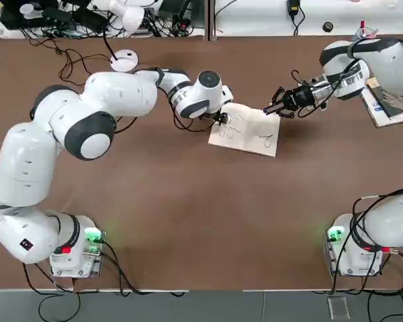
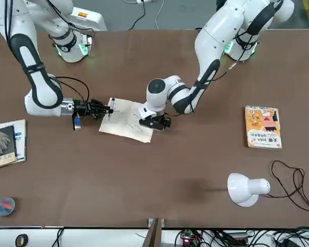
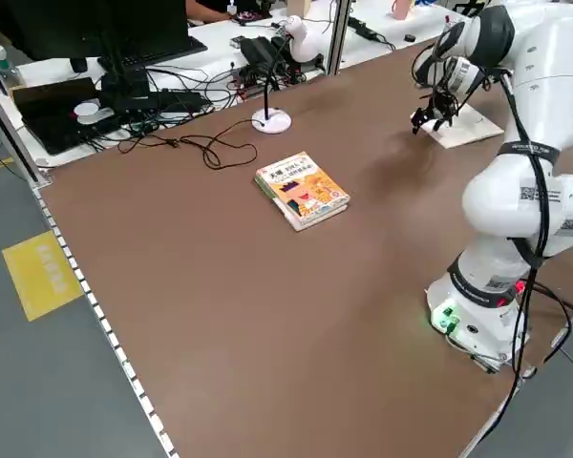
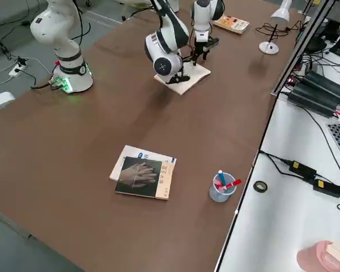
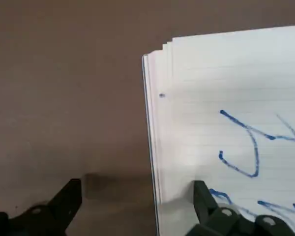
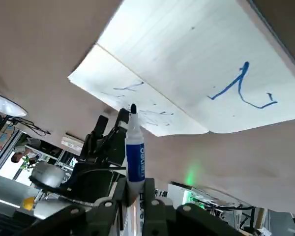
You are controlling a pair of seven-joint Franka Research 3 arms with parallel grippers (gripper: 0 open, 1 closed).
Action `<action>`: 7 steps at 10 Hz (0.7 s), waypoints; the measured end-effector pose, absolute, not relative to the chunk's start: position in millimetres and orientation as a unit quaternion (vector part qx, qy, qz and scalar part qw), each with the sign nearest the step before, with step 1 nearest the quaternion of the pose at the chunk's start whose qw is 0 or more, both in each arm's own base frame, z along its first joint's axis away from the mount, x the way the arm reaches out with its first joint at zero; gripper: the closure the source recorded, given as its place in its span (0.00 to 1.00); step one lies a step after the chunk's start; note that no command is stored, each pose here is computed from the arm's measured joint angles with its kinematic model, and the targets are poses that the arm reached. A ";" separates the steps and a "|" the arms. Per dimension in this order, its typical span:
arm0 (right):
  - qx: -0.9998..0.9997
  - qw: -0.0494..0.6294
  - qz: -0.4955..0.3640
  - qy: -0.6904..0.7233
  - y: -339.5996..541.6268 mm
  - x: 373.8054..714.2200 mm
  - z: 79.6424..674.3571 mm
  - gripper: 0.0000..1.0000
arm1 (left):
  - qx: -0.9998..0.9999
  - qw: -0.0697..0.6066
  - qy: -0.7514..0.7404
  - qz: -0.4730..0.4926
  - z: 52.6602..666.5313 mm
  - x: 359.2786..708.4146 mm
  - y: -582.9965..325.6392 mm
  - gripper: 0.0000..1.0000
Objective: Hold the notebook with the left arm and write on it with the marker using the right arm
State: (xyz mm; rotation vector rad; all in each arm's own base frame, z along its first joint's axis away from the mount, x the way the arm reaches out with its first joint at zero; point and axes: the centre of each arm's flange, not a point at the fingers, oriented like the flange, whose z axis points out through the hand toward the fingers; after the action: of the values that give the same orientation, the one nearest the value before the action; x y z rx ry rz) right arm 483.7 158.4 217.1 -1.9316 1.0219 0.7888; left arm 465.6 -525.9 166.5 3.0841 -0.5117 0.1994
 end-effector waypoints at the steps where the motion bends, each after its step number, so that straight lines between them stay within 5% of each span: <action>1: -0.761 0.395 0.315 0.406 157.8 482.4 211.4 0.83 | 0.984 0.004 -0.163 0.064 166.5 465.6 -526.0 0.00; 7: -0.750 0.396 0.344 0.402 145.4 471.0 170.1 0.83 | 0.984 0.004 -0.163 0.064 166.5 465.6 -526.0 0.00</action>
State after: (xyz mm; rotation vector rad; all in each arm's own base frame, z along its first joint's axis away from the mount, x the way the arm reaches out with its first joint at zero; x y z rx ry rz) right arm 471.0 145.4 170.1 -1.9014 1.0186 0.8728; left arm 465.6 -526.0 166.5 3.0841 -0.5121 0.1997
